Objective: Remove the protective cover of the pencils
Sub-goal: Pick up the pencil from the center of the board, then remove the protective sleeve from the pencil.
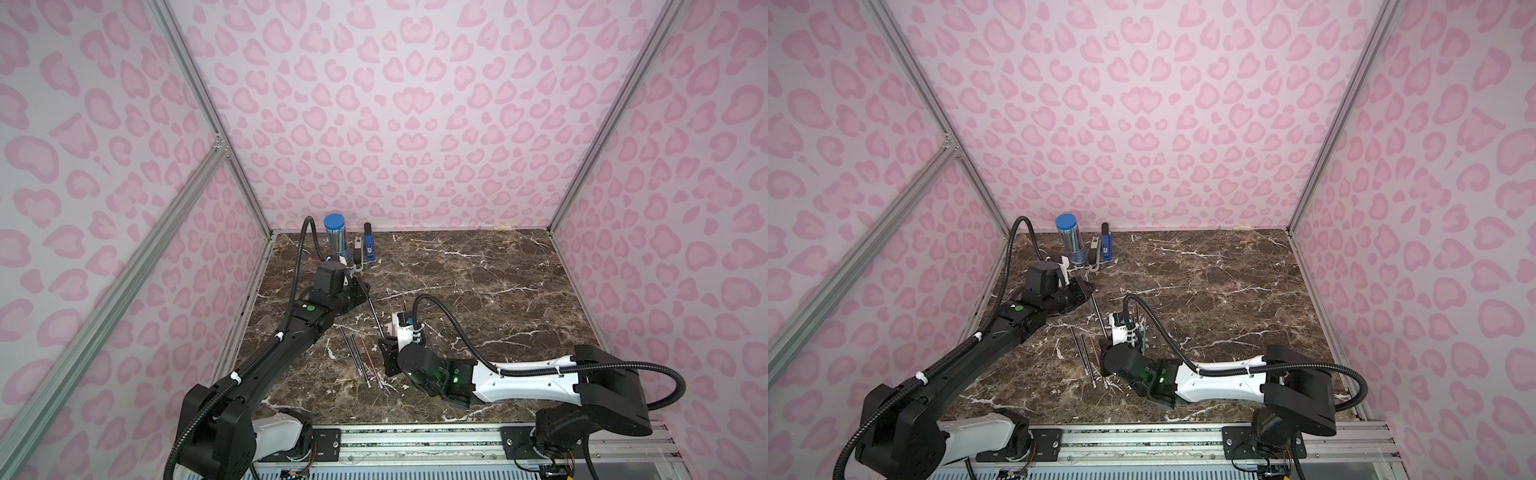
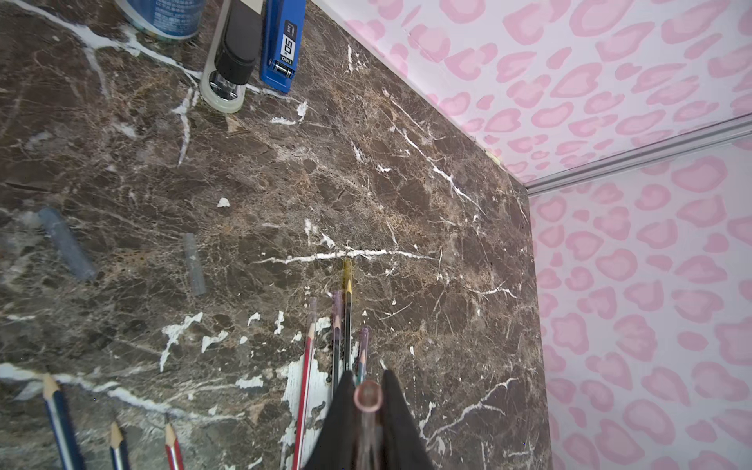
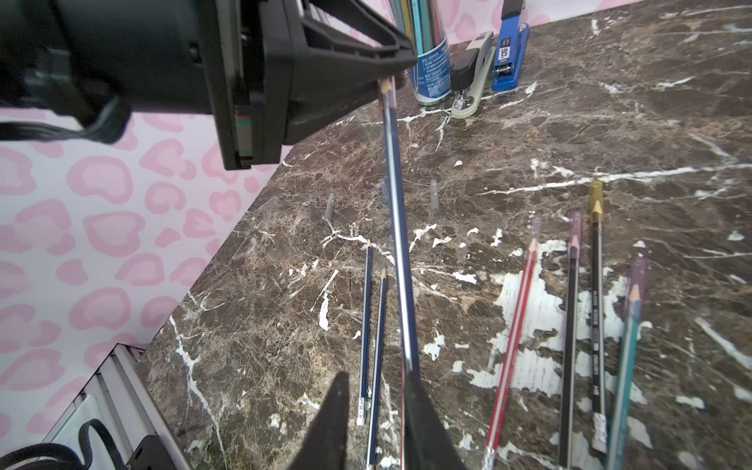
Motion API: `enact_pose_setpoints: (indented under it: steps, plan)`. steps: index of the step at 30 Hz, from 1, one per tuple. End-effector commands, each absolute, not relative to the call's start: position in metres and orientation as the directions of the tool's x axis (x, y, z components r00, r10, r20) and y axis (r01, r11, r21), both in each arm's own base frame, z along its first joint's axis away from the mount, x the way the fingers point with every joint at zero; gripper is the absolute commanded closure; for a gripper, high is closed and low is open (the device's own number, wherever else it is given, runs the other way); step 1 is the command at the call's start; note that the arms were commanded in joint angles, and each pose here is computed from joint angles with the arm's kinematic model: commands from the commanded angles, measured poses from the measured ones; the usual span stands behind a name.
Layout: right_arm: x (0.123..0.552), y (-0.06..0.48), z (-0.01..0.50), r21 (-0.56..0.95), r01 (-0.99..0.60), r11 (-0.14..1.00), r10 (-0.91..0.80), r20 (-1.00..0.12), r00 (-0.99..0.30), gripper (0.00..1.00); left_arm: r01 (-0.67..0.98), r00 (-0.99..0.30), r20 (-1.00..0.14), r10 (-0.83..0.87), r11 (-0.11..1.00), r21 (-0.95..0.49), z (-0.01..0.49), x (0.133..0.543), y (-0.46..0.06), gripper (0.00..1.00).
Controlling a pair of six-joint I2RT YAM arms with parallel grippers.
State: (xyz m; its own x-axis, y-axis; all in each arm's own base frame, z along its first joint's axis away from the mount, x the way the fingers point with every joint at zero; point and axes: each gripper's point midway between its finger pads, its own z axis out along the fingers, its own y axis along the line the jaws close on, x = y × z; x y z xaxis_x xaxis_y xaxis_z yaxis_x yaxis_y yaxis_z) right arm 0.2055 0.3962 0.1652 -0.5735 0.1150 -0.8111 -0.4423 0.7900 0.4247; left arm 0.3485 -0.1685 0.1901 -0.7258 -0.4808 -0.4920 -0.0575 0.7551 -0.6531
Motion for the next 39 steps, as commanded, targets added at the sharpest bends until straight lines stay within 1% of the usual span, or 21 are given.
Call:
enact_pose_setpoints:
  steps: [1, 4, 9, 11, 19, 21, 27, 29, 33, 37, 39]
  plan:
    - [0.213, 0.389, 0.167, 0.408, -0.428, 0.806, 0.117, -0.82, -0.561, 0.61, -0.037, -0.722, -0.496, -0.483, 0.743, -0.668, 0.193, 0.347, -0.171, 0.87]
    - [0.22, 0.387, 0.162, 0.417, -0.421, 0.806, 0.111, -0.804, -0.584, 0.59, -0.037, -0.721, -0.497, -0.483, 0.743, -0.669, 0.193, 0.344, -0.17, 0.87]
    - [0.222, 0.395, 0.156, 0.43, -0.445, 0.786, 0.09, -0.791, -0.605, 0.5, -0.03, -0.721, -0.498, -0.481, 0.741, -0.671, 0.195, 0.341, -0.17, 0.87]
    - [0.22, 0.4, 0.157, 0.435, -0.463, 0.772, 0.08, -0.79, -0.608, 0.49, -0.026, -0.72, -0.501, -0.48, 0.74, -0.672, 0.197, 0.341, -0.171, 0.87]
    - [0.22, 0.408, 0.15, 0.425, -0.473, 0.772, 0.055, -0.786, -0.616, 0.48, -0.028, -0.722, -0.498, -0.481, 0.739, -0.674, 0.195, 0.339, -0.17, 0.87]
    - [0.221, 0.411, 0.148, 0.422, -0.472, 0.774, 0.048, -0.782, -0.621, 0.52, -0.022, -0.72, -0.5, -0.481, 0.736, -0.677, 0.198, 0.338, -0.171, 0.87]
    - [0.221, 0.416, 0.145, 0.426, -0.475, 0.77, 0.044, -0.778, -0.626, 0.76, -0.017, -0.717, -0.506, -0.48, 0.737, -0.675, 0.201, 0.338, -0.17, 0.87]
    - [0.22, 0.416, 0.146, 0.428, -0.477, 0.768, 0.045, -0.778, -0.626, 0.83, -0.019, -0.716, -0.508, -0.479, 0.74, -0.672, 0.201, 0.338, -0.17, 0.87]
    - [0.215, 0.417, 0.145, 0.421, -0.483, 0.767, 0.04, -0.784, -0.62, 0.92, -0.027, -0.715, -0.513, -0.475, 0.752, -0.658, 0.199, 0.342, -0.168, 0.87]
    - [0.21, 0.416, 0.144, 0.405, -0.494, 0.769, 0.029, -0.795, -0.606, 0.96, -0.029, -0.716, -0.511, -0.475, 0.752, -0.658, 0.197, 0.346, -0.17, 0.87]
    - [0.205, 0.418, 0.144, 0.398, -0.513, 0.761, 0.018, -0.803, -0.596, 0.97, -0.029, -0.717, -0.512, -0.474, 0.754, -0.657, 0.197, 0.348, -0.17, 0.87]
